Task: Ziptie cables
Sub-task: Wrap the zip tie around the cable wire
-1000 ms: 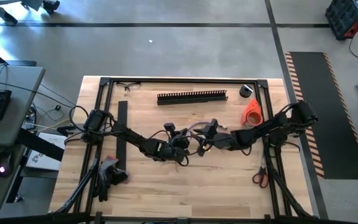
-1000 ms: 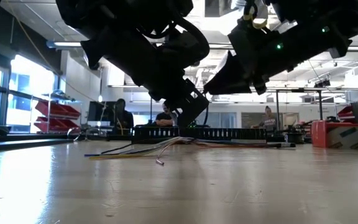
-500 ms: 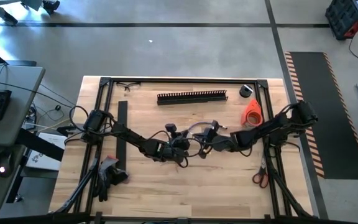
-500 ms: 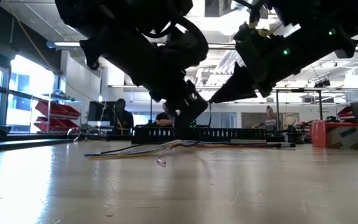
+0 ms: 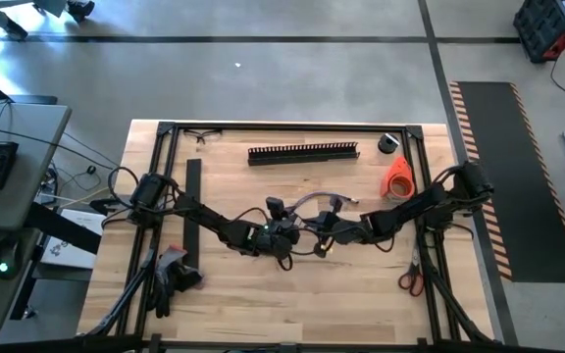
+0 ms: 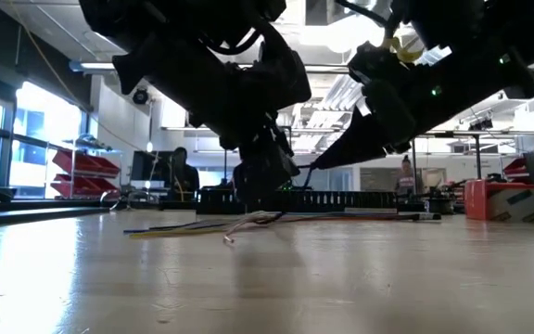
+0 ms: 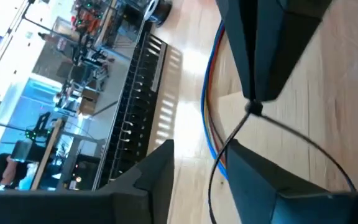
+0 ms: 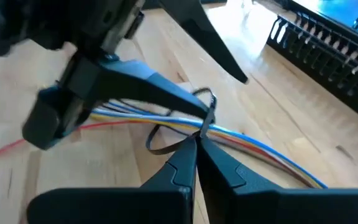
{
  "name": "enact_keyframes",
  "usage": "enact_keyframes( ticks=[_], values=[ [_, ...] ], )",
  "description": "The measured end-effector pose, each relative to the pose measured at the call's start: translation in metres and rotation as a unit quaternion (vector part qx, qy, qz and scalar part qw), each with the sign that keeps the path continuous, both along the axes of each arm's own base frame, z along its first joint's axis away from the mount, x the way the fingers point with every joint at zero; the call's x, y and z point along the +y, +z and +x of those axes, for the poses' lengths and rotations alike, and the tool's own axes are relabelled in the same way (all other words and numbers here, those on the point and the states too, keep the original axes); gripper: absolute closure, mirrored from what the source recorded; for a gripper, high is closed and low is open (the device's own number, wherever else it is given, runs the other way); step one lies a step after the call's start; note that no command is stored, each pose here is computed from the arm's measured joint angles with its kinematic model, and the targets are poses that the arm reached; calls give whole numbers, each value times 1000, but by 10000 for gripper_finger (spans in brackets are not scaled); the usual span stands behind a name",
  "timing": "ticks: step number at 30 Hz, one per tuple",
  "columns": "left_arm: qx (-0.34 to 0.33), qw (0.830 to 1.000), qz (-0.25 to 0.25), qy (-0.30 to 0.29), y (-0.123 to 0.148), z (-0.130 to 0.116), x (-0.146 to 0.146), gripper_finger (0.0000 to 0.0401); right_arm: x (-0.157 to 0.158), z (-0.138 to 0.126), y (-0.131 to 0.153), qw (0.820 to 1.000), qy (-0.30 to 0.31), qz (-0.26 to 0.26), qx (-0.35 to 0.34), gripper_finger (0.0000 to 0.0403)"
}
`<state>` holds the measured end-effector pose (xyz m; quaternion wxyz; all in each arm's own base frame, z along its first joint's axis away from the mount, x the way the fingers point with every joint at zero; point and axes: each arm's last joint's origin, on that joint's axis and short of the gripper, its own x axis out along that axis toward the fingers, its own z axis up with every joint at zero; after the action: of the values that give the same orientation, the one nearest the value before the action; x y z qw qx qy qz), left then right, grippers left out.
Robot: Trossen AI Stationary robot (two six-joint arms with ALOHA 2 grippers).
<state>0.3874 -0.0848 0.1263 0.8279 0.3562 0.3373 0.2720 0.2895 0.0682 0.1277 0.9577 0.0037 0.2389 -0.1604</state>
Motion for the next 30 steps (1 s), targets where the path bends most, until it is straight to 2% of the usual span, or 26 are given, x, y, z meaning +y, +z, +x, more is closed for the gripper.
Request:
enact_keyframes(
  ticks=[7, 11, 14, 18, 23, 30],
  values=[
    [9, 1000, -21, -3, 0, -2, 2, 268, -1, 0, 1, 1000, -6, -14, -2, 402],
    [6, 999, -41, 8, 7, -5, 7, 268, 0, 0, 0, 1000, 6, -11, 6, 403],
    [-1, 997, -78, -13, 16, -6, 9, 268, 0, 0, 0, 1000, 6, -11, 5, 403],
    [-19, 995, -92, -20, 28, -7, 8, 268, 0, 0, 0, 1000, 5, -16, 5, 403],
    [-60, 990, -125, -22, 49, -14, 10, 268, -2, -1, -1, 998, 3, -52, 17, 403],
    [-105, 969, -224, -12, 51, -49, 14, 268, -12, 1, 0, 991, -12, -124, 39, 403]
  ],
)
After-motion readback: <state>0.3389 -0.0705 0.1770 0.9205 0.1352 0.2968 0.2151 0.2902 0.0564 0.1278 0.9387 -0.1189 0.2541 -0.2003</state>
